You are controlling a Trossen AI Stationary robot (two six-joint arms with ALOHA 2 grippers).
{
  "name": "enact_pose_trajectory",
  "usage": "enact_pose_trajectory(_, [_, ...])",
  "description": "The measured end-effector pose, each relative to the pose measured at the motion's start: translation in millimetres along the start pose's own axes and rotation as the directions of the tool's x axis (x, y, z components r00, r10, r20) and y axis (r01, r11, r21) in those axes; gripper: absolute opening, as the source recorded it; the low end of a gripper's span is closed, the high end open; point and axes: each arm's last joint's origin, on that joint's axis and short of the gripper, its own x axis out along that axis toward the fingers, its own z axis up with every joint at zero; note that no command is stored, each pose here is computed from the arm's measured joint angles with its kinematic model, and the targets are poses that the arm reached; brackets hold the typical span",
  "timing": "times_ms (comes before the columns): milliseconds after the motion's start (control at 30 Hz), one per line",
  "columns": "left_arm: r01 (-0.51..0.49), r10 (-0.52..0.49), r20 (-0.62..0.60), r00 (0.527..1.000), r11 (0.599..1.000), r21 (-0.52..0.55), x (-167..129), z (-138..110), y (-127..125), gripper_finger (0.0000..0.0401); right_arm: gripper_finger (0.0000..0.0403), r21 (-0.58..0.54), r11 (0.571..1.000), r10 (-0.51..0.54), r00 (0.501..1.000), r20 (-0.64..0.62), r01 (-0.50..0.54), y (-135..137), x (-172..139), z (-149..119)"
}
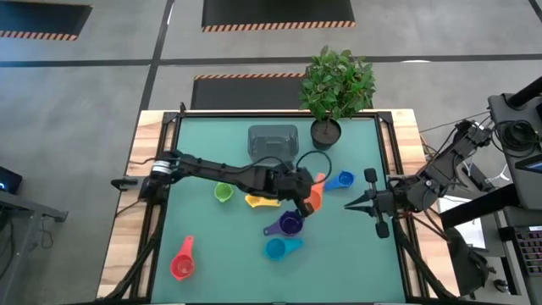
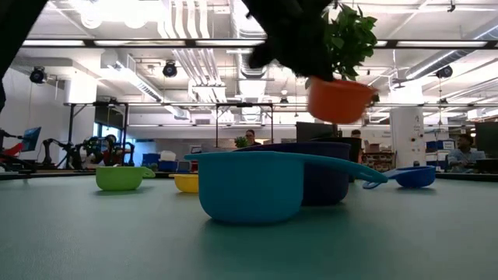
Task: Nest measuring cups in basket
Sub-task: Stack the orange measuring cup into the purple measuring cup
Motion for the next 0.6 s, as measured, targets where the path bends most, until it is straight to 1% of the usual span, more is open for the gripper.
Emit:
enact_pose_trajectory(67, [-0.068,0.068,-0.002,0.998,0.996,-0.053,-18,-6,-7,0.0000,0.0009,-0.002,1.000,0.000,1.000,-0.003,0.000,0,0,-1])
enact_pose_trajectory(133, [-0.163,0.163,-0.005,0.987,0.982,-0.098,-34,-16,-15,0.0000,0.0009,-0.002,1.000,0.000,1.000,-0.003,0.000,0,0,-1])
enact_pose_trajectory(200, [-0.259,0.263,0.010,0.965,0.954,-0.149,-45,-29,-23,0.0000,0.0008,-0.002,1.000,0.000,1.000,-0.002,0.000,0,0,-1])
enact_pose_trajectory(267, [-0.313,0.334,0.058,0.941,0.922,-0.228,-51,-36,-30,0.0000,0.0009,-0.002,1.000,0.000,1.000,-0.002,0.000,0,0,-1])
enact_pose_trajectory(333, [-0.297,0.335,0.091,0.938,0.909,-0.292,-53,-38,-36,0.0003,0.0009,-0.002,1.000,0.000,1.000,-0.002,0.000,0,0,-1])
enact_pose_trajectory(467, [-0.208,0.236,0.050,0.970,0.924,-0.322,-55,-43,-48,0.0012,0.0009,-0.014,1.000,0.000,1.000,-0.003,0.000,0,0,-1])
enact_pose_trajectory(600, [-0.163,0.180,0.023,0.983,0.930,-0.328,-59,-50,-57,0.0015,0.0009,-0.026,1.000,-0.001,1.000,-0.003,0.000,0,0,-1])
